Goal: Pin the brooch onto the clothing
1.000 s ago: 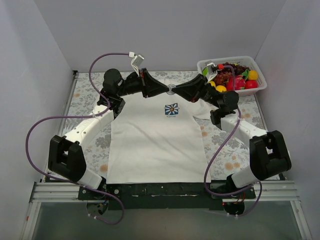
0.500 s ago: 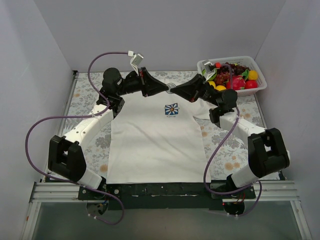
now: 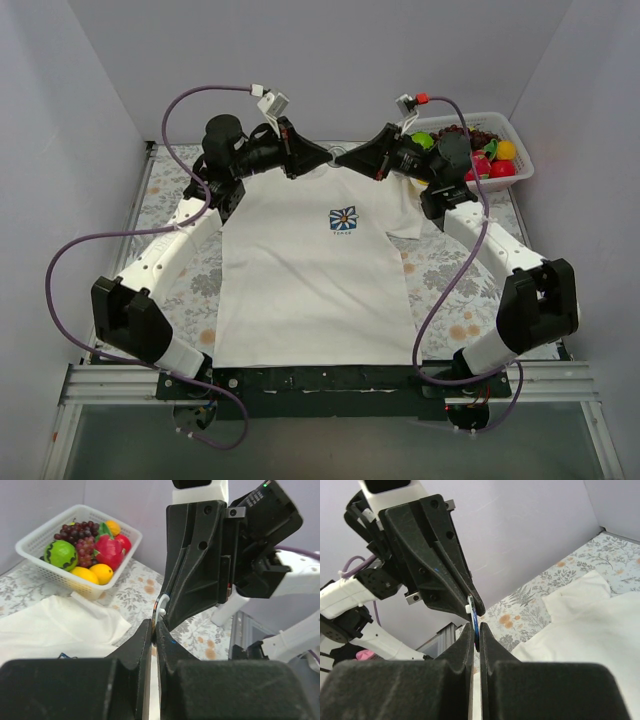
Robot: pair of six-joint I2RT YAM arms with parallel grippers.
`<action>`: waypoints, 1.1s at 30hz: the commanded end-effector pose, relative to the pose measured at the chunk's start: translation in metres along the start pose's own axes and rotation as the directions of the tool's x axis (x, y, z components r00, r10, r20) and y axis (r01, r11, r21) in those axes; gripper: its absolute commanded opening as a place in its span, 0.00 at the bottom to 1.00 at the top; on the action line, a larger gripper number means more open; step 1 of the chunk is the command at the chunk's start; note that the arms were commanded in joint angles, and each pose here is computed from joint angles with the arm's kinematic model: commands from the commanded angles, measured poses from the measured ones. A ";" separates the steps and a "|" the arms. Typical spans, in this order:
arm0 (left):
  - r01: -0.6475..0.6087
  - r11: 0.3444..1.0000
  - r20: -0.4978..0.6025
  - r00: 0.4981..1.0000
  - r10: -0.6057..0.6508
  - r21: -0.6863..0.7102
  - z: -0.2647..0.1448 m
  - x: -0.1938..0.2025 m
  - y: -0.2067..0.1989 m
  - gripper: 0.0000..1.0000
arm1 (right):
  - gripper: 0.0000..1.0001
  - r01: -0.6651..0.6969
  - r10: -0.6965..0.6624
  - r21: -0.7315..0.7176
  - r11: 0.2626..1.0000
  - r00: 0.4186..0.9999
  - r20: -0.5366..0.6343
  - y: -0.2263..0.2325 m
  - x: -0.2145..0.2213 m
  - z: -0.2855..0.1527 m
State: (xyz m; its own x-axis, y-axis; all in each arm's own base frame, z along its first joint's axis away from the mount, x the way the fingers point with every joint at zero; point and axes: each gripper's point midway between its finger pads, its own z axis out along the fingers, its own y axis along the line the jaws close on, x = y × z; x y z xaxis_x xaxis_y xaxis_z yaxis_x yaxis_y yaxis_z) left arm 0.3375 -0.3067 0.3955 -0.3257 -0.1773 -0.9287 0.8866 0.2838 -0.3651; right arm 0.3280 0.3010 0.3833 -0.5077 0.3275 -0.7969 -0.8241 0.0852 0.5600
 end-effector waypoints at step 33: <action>-0.122 0.992 -0.020 0.992 0.123 0.025 0.013 -0.007 -0.050 0.00 | 0.41 0.271 -0.284 -0.094 0.958 0.943 -0.174 0.015 0.026 -0.009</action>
State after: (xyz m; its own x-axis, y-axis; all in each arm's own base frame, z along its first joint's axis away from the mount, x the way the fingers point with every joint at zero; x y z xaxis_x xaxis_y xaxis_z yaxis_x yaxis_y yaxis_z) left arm 0.3360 -0.3198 0.3803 -0.2979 -0.0773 -0.9515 0.8690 0.3906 -0.3038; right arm 0.3267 0.2982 0.3561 -0.3949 0.1283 -0.9097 -0.9002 0.1439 0.4111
